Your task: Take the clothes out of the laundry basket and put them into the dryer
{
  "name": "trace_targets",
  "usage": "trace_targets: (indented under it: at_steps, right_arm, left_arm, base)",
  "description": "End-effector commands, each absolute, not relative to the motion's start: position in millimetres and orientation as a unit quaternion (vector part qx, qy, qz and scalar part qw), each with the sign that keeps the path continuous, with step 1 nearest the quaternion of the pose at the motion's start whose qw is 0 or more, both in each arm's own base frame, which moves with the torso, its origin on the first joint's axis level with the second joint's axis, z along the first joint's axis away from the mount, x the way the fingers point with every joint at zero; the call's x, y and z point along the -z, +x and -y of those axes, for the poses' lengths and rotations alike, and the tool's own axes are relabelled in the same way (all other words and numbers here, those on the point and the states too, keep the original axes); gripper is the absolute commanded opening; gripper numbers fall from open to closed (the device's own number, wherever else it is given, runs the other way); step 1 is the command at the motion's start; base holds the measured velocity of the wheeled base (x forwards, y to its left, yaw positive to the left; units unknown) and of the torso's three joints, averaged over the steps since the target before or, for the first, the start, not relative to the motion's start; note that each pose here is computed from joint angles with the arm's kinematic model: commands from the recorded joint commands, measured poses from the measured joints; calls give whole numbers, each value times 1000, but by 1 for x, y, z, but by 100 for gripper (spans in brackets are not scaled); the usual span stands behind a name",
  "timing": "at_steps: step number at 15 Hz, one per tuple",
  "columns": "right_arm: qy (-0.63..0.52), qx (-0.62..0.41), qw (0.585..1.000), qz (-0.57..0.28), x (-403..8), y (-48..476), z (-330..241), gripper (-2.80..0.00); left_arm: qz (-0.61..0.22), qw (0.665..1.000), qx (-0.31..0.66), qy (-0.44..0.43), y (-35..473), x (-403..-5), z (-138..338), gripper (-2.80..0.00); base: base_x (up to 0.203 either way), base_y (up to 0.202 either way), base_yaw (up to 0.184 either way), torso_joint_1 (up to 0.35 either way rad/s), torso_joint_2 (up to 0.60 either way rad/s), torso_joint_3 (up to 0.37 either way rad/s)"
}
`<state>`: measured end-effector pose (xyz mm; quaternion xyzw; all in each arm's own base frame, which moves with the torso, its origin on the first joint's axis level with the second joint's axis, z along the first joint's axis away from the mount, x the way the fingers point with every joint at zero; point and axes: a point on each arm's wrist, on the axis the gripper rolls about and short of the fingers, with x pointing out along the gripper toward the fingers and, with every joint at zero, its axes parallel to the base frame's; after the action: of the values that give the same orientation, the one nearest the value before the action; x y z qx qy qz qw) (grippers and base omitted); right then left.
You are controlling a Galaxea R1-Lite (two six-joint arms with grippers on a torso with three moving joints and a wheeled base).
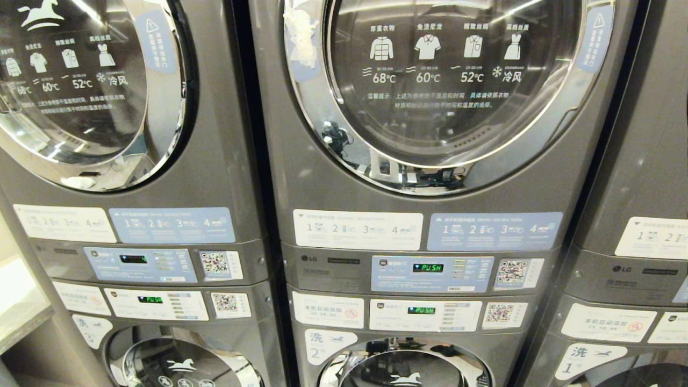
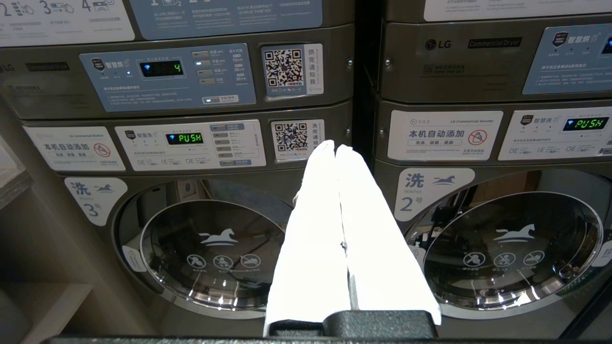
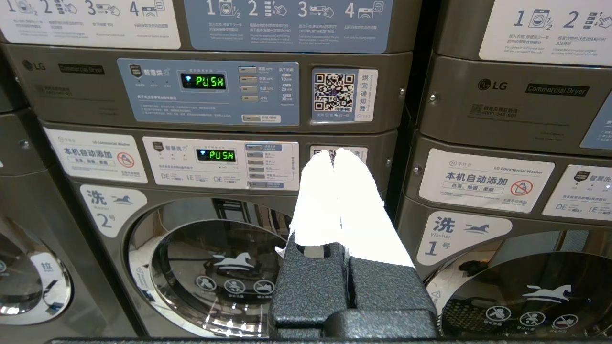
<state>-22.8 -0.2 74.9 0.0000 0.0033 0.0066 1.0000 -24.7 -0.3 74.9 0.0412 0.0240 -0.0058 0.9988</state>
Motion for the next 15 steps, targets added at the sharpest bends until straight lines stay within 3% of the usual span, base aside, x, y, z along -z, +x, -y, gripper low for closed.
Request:
trace_targets:
  at_steps: [1,15]
  right_arm:
    - [0,-7,1000,-3,-75,-23,0,-280]
    - [-5,-6,1000,-4,-75,-23,0,-280]
  left_arm:
    - [-23,999,6,41,-25,-75,0,-280]
    - [-21,999,5,40,-25,-75,0,-280]
  base:
    - [0,0,0,0,0,0]
    - [0,0,0,0,0,0]
